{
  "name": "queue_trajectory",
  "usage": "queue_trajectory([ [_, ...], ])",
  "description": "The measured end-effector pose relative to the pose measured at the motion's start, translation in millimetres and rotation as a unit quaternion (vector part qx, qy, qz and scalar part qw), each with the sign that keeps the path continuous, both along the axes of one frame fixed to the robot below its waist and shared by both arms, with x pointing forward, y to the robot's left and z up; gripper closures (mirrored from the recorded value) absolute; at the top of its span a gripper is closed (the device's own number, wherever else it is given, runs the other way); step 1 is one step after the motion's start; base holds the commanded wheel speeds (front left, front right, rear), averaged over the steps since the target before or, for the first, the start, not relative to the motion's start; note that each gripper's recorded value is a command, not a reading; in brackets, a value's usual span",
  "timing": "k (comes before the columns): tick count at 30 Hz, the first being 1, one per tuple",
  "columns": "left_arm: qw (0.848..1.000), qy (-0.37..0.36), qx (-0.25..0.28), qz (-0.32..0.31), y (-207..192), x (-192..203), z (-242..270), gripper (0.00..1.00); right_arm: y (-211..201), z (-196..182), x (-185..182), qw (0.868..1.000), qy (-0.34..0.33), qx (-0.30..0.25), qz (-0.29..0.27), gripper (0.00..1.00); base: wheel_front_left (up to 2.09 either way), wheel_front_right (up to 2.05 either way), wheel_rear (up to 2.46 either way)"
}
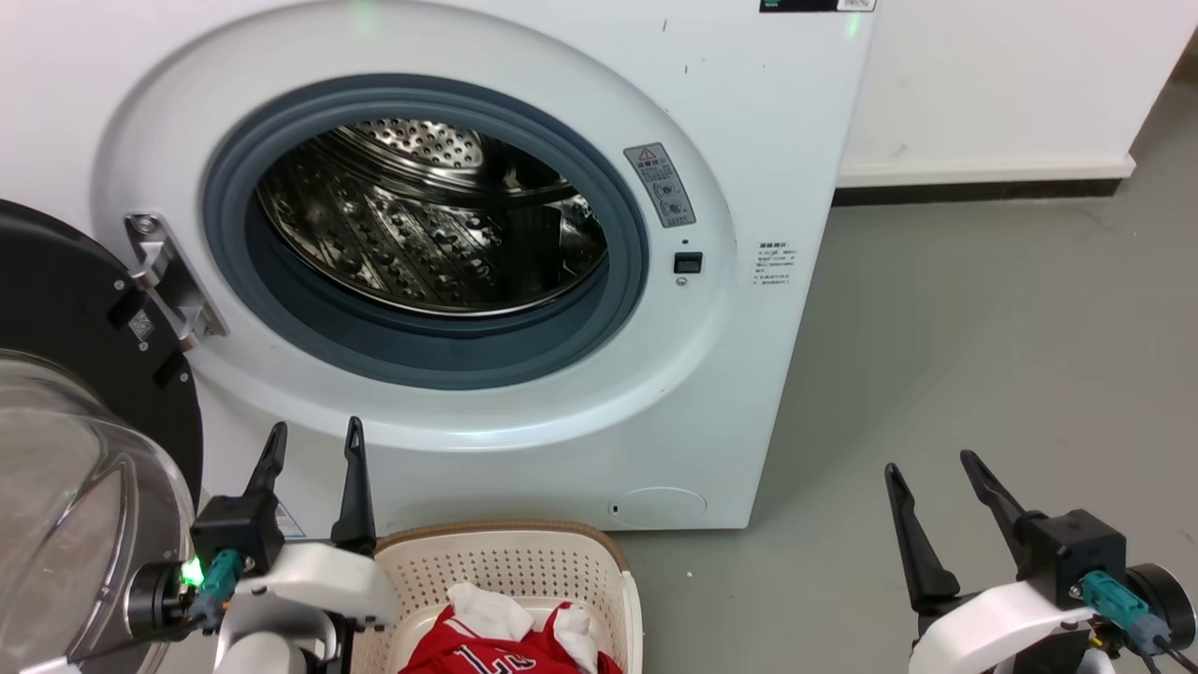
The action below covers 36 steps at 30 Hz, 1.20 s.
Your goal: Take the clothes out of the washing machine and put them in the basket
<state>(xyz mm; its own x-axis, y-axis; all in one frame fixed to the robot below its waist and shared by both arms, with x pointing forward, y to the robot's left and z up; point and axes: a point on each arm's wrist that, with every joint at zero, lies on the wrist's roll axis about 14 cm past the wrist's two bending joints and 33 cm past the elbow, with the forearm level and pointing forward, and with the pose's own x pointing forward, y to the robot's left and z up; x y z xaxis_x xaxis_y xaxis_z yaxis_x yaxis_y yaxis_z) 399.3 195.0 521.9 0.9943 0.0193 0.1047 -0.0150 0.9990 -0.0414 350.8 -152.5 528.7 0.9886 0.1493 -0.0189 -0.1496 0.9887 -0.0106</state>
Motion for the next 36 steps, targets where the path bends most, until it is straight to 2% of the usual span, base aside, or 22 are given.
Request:
queue_trajectory([
  [7,0.999,-0.015,0.03,0.006,4.8,-24.5,16.0,0.0,3.4,3.4,-6.3,1.0,-0.005,-0.007,0.005,0.0,0.0,0.0,0.0],
  [18,1.0,0.019,0.014,0.003,-2.8,-51.3,7.7,0.0,2.1,6.2,-15.1,1.0,-0.014,-0.005,0.003,0.0,0.0,0.0,0.0],
  [36,0.999,0.03,0.016,-0.006,-6.2,-47.5,5.4,0.0,0.7,6.5,-17.4,1.0,-0.017,-0.001,0.001,0.0,0.0,0.0,0.0],
])
